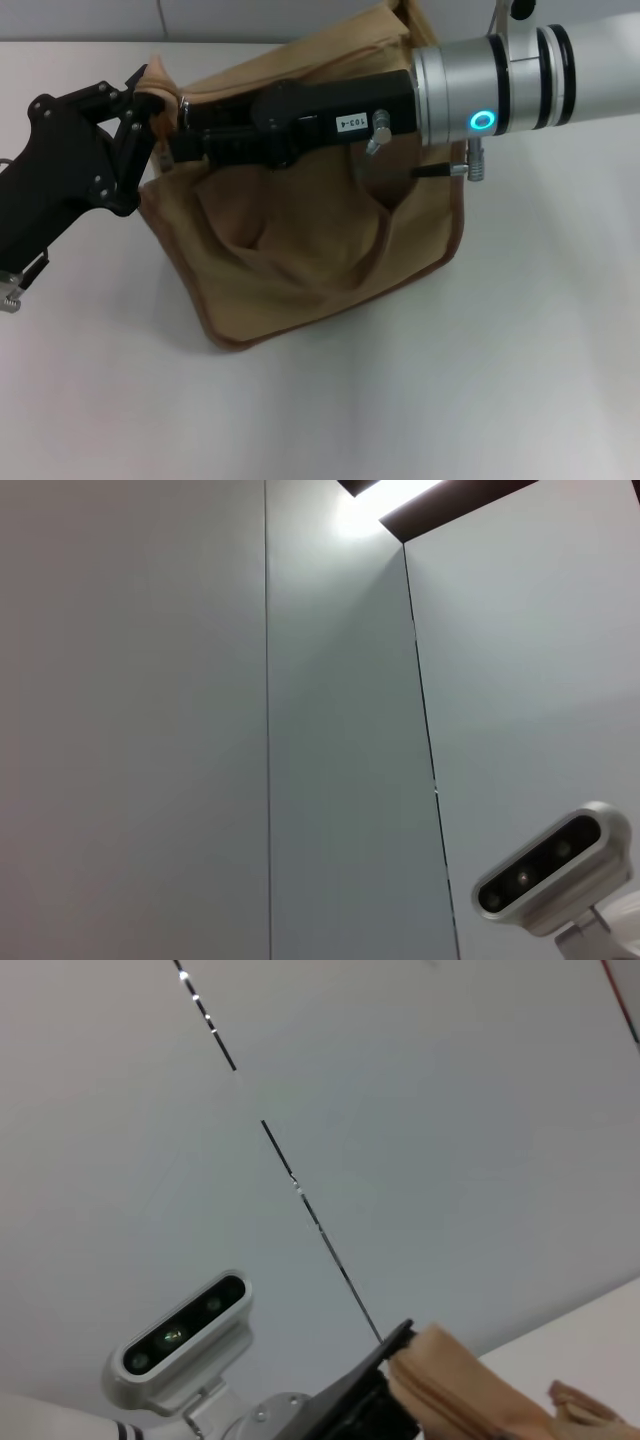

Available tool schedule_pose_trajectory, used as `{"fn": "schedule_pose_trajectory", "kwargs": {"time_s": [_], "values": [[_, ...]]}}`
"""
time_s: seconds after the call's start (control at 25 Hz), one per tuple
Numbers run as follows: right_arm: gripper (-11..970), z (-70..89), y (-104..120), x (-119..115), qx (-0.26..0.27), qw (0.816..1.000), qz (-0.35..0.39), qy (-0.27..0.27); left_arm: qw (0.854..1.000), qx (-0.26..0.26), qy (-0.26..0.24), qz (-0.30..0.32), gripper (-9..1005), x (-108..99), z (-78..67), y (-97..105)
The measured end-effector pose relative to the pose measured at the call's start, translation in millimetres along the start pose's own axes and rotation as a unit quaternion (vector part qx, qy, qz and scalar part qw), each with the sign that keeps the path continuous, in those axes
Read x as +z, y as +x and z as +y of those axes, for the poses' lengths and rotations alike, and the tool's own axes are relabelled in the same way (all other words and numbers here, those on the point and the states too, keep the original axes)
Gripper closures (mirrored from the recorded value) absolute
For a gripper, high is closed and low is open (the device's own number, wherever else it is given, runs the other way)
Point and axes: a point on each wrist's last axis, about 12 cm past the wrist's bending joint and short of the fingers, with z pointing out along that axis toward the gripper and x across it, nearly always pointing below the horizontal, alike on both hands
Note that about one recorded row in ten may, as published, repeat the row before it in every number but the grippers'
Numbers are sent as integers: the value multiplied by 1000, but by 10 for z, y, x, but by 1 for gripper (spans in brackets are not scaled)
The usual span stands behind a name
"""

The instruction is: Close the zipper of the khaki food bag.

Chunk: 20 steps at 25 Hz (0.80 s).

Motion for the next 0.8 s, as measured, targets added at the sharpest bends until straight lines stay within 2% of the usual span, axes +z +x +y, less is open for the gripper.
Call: {"fn": "schedule_pose_trajectory", "kwargs": {"time_s": [0.12, 0.6, 0.72, 0.8], "values": [[587, -9, 0, 6, 2, 1000, 5, 10, 1000, 1, -3, -1, 913, -1, 6, -2], [704, -11, 17, -73, -13, 1000, -3, 22, 1000, 1, -3, -4, 901, -7, 3, -10], [877, 26, 15, -64, -27, 1000, -7, 12, 1000, 2, -5, -5, 898, -14, 3, -12], [909, 34, 14, -59, -30, 999, -7, 9, 1000, 2, -5, -5, 896, -16, 3, -12]]}}
